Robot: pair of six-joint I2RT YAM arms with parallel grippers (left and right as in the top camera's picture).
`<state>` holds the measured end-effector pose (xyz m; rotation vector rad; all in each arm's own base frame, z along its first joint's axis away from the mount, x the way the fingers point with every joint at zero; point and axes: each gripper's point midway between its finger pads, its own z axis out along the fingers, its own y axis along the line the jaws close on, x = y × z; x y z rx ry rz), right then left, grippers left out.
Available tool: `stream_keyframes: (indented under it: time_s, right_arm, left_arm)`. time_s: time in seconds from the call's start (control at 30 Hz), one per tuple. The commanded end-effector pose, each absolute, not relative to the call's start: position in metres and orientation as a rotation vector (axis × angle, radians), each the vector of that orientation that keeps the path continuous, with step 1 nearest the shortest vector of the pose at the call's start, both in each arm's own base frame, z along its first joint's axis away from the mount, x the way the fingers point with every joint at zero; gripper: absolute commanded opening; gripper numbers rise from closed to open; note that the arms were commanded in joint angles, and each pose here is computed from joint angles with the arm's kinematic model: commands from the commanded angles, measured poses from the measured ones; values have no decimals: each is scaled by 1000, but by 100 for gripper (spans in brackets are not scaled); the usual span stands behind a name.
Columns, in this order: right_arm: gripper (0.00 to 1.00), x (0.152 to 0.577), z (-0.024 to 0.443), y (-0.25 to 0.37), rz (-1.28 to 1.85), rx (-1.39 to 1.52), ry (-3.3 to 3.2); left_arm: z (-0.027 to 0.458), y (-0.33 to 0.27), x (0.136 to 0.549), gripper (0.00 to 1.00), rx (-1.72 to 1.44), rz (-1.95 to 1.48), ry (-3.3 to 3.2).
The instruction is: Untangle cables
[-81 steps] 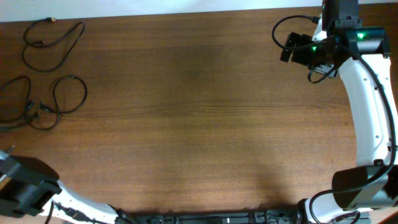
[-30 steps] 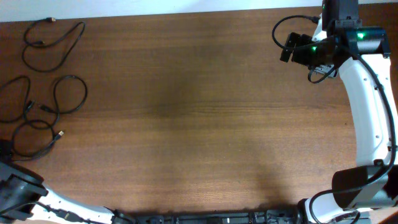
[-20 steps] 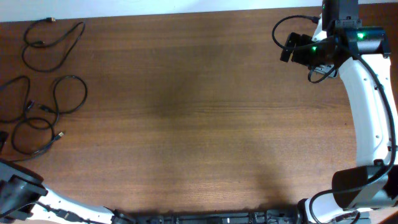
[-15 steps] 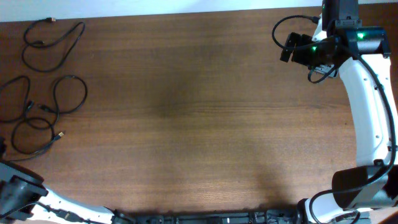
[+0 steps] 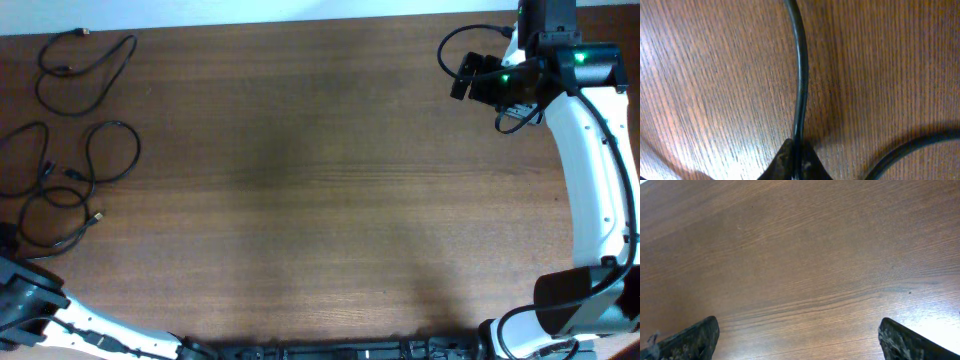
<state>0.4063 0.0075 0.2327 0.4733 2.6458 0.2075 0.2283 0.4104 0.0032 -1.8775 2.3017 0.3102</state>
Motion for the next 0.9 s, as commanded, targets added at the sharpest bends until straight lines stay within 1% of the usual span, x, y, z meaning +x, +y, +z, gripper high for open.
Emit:
stream_keyframes:
  time_s: [0.0, 0.03, 0.07, 0.13, 0.17, 0.2, 0.23, 0.27, 0.3, 0.33, 0.4, 0.47, 0.53, 0.57, 0.6, 0.63, 0.7, 0.73, 0.87]
  right_arm:
    - [99, 404, 234, 7, 209, 471, 2644]
    - [99, 404, 234, 7, 209, 471, 2643]
    - [99, 404, 234, 7, 209, 471, 2644]
    - [99, 404, 234, 7, 209, 471, 2643]
    - [99, 404, 234, 7, 209, 471, 2643]
    - [99, 404, 234, 7, 209, 471, 2643]
    - [99, 404, 234, 7, 209, 470, 2643]
    - [99, 404, 234, 7, 209, 471, 2643]
    - [99, 404, 234, 7, 209, 471, 2643]
    - [99, 404, 234, 7, 209, 471, 2643]
    - [99, 404, 234, 7, 209, 471, 2643]
    - [99, 404, 234, 7, 209, 471, 2643]
    - [99, 404, 234, 7, 209, 471, 2643]
    - [99, 404, 234, 7, 209, 471, 2643]
    - [99, 404, 234, 7, 209, 471, 2643]
    - [99, 404, 234, 7, 209, 471, 2643]
    - [99, 404, 234, 7, 209, 471, 2643]
    - [99, 404, 234, 7, 209, 471, 2643]
    - [99, 411, 238, 8, 220, 463, 2614]
  left_arm:
    - [8, 414, 228, 42, -1882, 314, 2301]
    - [18, 414, 232, 50, -1873, 298, 2292]
    - [41, 418, 243, 58, -1837, 249, 2256]
    - [81, 423, 263, 82, -1762, 181, 2189]
    - [93, 423, 267, 89, -1738, 161, 2168]
    - [104, 420, 274, 91, -1711, 113, 2153]
    - [123, 404, 288, 93, -1657, -37, 2138]
    - [148, 381, 310, 100, -1556, -262, 2100]
    - [172, 366, 332, 99, -1438, -438, 2045]
    - [208, 340, 355, 93, -1269, -631, 1988]
    - [234, 292, 371, 94, -1163, -753, 2023]
    - [248, 232, 385, 94, -928, -760, 2173]
    - [244, 179, 391, 93, -776, -701, 2341]
    - [235, 136, 397, 94, -692, -667, 2469]
    - [233, 117, 400, 94, -621, -662, 2514]
    - [228, 83, 406, 95, -483, -642, 2584]
    - [220, 43, 410, 96, -351, -574, 2667]
    - [216, 33, 411, 99, -307, -515, 2699]
    - [208, 5, 411, 99, -180, -372, 2765]
